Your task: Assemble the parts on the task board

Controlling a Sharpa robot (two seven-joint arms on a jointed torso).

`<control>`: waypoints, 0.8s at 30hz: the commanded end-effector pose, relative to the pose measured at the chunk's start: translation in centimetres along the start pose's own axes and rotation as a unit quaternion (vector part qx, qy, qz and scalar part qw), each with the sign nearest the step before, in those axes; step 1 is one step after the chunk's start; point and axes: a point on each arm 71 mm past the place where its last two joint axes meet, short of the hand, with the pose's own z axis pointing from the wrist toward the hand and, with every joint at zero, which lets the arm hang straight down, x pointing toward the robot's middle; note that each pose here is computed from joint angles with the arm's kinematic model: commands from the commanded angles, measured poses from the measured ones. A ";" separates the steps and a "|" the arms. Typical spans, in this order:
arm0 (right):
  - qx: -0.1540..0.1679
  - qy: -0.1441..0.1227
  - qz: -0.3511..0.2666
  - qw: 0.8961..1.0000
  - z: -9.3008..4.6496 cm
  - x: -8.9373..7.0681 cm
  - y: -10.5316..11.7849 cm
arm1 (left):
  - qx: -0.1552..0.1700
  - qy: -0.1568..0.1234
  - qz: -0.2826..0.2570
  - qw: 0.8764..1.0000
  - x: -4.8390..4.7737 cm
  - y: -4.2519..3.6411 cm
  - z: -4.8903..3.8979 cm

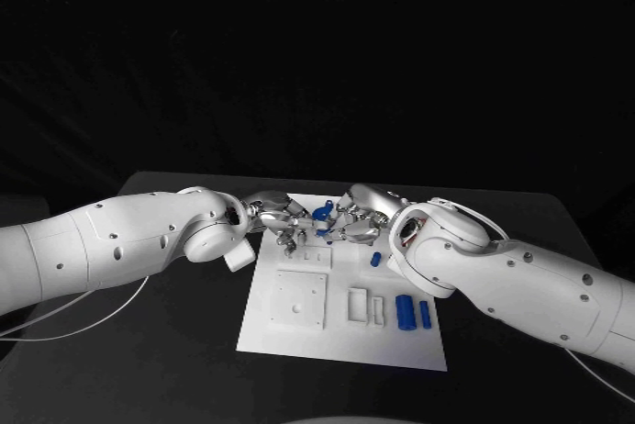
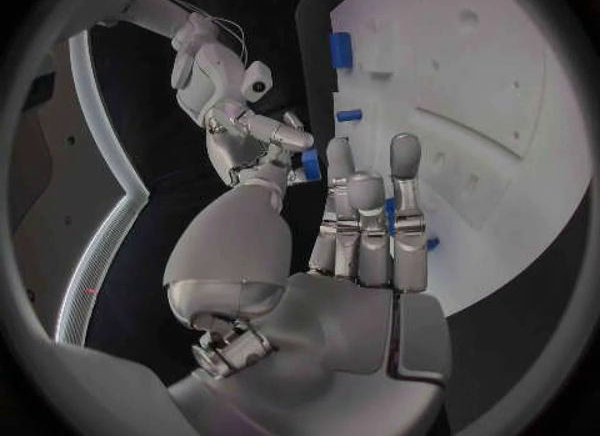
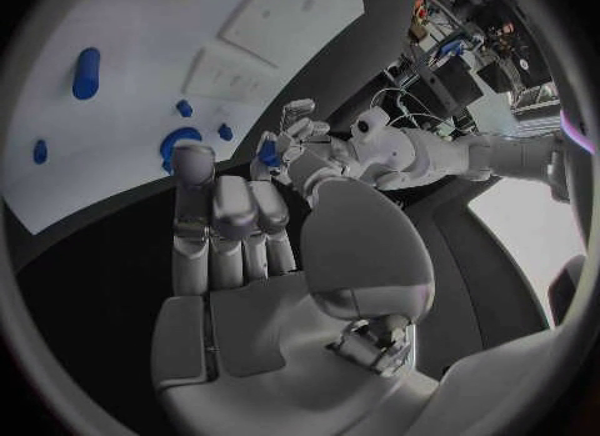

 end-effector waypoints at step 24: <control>0.001 0.005 -0.004 1.000 0.2 0.1 -0.1 | 0.025 0.022 -0.015 0.999 0.77 -0.69 0.28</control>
